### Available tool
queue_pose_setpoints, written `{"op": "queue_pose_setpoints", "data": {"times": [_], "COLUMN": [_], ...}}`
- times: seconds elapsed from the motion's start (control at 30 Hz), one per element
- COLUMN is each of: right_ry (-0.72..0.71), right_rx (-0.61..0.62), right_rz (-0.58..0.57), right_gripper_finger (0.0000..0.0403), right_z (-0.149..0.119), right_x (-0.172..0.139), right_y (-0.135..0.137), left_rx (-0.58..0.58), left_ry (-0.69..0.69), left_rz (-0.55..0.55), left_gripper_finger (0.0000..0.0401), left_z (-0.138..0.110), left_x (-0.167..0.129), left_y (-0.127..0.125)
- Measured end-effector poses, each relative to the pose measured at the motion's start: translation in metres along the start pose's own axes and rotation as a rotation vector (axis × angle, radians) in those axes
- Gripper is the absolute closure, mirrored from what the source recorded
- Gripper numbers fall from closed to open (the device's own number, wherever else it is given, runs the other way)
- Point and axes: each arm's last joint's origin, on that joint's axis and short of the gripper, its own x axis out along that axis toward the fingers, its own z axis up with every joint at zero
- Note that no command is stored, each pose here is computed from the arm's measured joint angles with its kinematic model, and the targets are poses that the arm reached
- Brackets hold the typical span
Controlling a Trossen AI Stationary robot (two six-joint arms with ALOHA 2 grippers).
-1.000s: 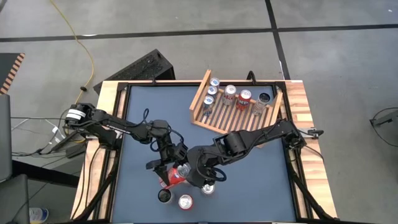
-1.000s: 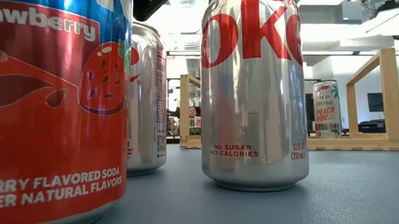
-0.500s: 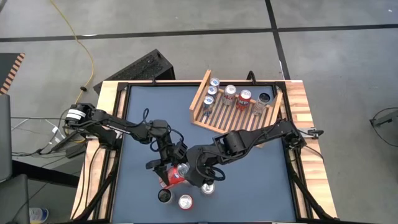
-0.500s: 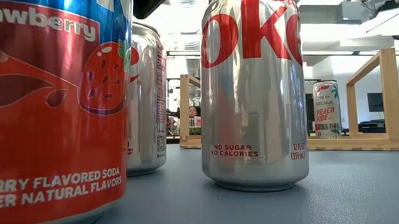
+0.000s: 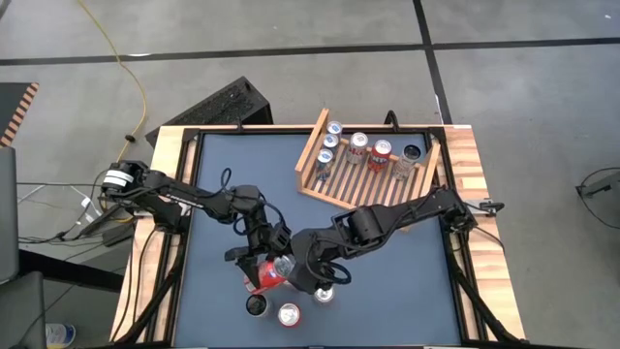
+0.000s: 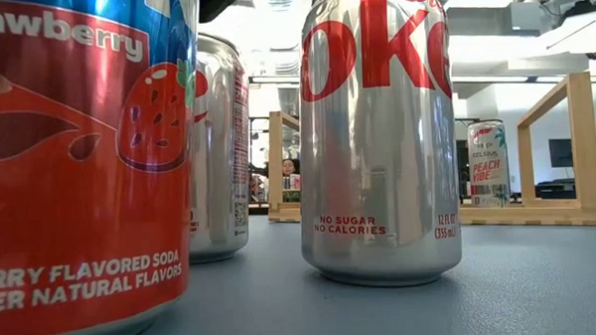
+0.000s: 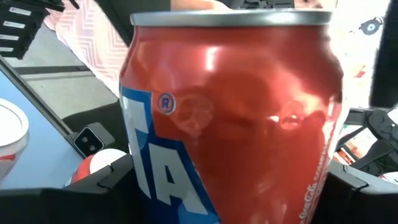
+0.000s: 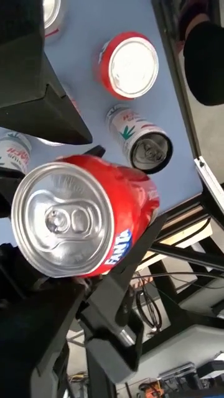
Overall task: Place canned beverage on shelf
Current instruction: Put the top red soda can aligned with the other red soda can on the shelf
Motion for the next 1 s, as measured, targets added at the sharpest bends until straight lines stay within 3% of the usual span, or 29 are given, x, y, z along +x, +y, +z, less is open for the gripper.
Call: {"op": "queue_pose_setpoints", "data": {"times": [0.8, 1.0], "right_ry": [-0.014, -0.01], "right_rx": [0.003, -0.015], "right_rz": [-0.003, -0.004], "right_gripper_finger": [0.0091, 0.015], "right_z": [-0.0019, -0.002], "right_x": [0.0004, 0.0003], "right_y": [-0.0034, -0.0031], "left_rx": [-0.014, -0.021], "left_ry": [-0.026, -0.035], "left_rz": [0.026, 0.034], "left_gripper_finger": [0.0108, 0.0108], "left_z": [0.002, 0.0021], "left_x": [-0.0042, -0.0042], "left_y": [0.0018, 0.002]}}
